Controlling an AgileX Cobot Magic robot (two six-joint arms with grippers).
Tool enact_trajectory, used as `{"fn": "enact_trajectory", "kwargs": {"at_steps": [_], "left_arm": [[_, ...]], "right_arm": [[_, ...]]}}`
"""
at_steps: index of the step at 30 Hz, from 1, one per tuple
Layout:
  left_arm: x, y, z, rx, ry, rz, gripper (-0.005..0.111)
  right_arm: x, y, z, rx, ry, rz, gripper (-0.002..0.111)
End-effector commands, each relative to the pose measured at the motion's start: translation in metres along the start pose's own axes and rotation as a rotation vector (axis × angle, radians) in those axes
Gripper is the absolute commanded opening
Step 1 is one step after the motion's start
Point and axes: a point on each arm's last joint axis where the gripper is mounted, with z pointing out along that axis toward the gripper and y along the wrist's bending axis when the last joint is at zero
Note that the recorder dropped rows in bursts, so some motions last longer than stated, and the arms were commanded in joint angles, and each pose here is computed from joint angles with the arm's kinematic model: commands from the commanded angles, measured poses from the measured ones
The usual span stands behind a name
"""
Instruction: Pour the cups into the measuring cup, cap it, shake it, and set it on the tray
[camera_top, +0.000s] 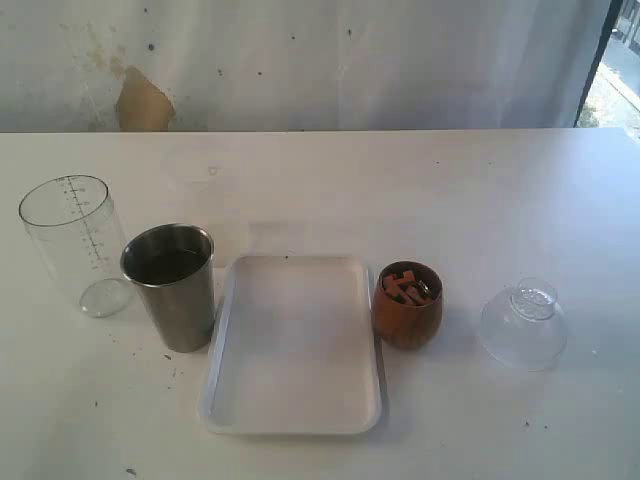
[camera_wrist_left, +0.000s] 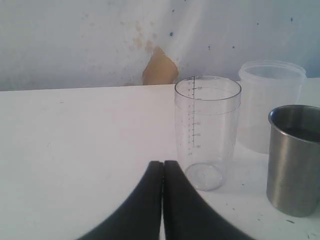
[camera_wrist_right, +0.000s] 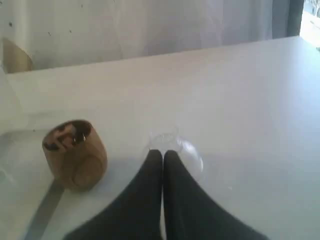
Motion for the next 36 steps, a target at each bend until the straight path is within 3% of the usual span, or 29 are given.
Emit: {"fn": "enact_trajectory", "kwargs": {"at_steps": [1, 8, 20, 25, 32, 36], "left_arm": [[0.001, -0.001, 0.0, 0.009, -0.001, -0.006, 0.001], [0.001, -0.001, 0.0, 0.009, -0.001, -0.006, 0.001], [0.001, -0.001, 0.0, 0.009, -0.001, -0.006, 0.001], [0.001, -0.001, 0.0, 0.009, -0.001, -0.006, 0.001], [0.001, -0.001, 0.0, 0.009, -0.001, -0.006, 0.001], [0.001, -0.001, 0.0, 0.009, -0.001, -0.006, 0.001]], "right_arm": [[-0.017, 0.003, -0.002, -0.035, -0.185, 0.005, 0.0], [-0.042, 0.009, -0.011, -0.099, -0.479, 0.006, 0.0], [-0.041, 0.008, -0.011, -0.105, -0.472, 0.038, 0.001], [-0.039, 0.008, -0.009, -0.099, -0.442, 0.04, 0.019], [-0.039, 0.008, -0.009, -0.105, -0.441, 0.065, 0.062], [-0.038, 0.008, -0.004, -0.1, -0.402, 0.086, 0.065]]}}
